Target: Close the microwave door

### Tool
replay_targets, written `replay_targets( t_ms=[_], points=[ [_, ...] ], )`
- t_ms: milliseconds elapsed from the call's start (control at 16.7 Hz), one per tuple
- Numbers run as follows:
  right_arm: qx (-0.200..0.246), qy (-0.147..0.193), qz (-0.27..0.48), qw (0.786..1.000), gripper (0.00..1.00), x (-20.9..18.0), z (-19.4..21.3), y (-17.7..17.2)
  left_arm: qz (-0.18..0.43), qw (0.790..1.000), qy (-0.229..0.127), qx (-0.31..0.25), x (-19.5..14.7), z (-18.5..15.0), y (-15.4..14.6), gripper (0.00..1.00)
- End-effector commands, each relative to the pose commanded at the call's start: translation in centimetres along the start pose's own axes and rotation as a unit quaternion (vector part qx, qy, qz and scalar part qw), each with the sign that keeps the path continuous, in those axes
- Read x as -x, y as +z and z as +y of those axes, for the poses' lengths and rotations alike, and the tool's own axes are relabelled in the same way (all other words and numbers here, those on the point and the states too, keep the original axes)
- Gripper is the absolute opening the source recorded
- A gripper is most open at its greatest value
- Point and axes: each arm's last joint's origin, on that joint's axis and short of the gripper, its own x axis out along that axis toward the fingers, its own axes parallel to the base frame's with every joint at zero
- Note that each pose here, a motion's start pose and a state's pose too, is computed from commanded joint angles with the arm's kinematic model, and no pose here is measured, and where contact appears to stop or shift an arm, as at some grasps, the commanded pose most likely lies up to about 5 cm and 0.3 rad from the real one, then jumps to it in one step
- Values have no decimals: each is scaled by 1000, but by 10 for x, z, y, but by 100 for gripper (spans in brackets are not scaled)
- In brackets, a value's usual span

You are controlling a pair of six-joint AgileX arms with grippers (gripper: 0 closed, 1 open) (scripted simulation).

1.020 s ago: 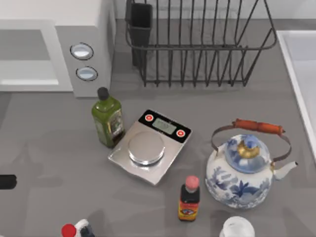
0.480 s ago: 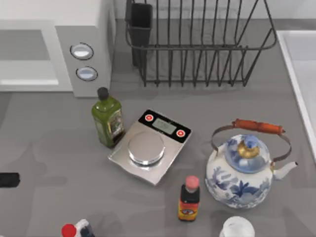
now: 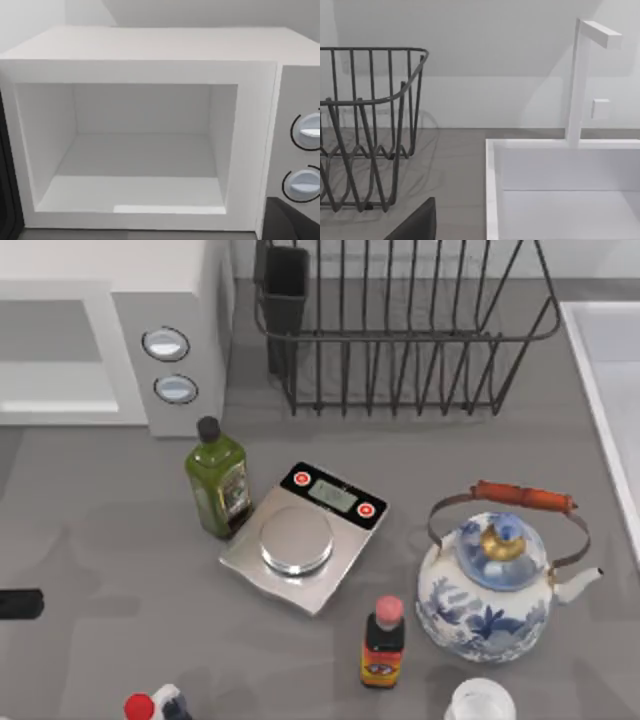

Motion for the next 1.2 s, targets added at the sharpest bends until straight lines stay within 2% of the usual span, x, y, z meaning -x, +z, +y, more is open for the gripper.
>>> replay_targets(
  t_ms=[420, 840, 1200],
  points=[
    [0, 0, 0, 1000, 100, 0, 0, 0, 0, 1000, 0, 0, 9, -14, 12, 0],
    [0, 0, 0, 1000, 100, 0, 0, 0, 1, 1000, 0, 0, 9, -16, 11, 0],
    [0, 0, 0, 1000, 100, 0, 0, 0, 1, 1000, 0, 0, 20, -34, 7, 0]
  ],
)
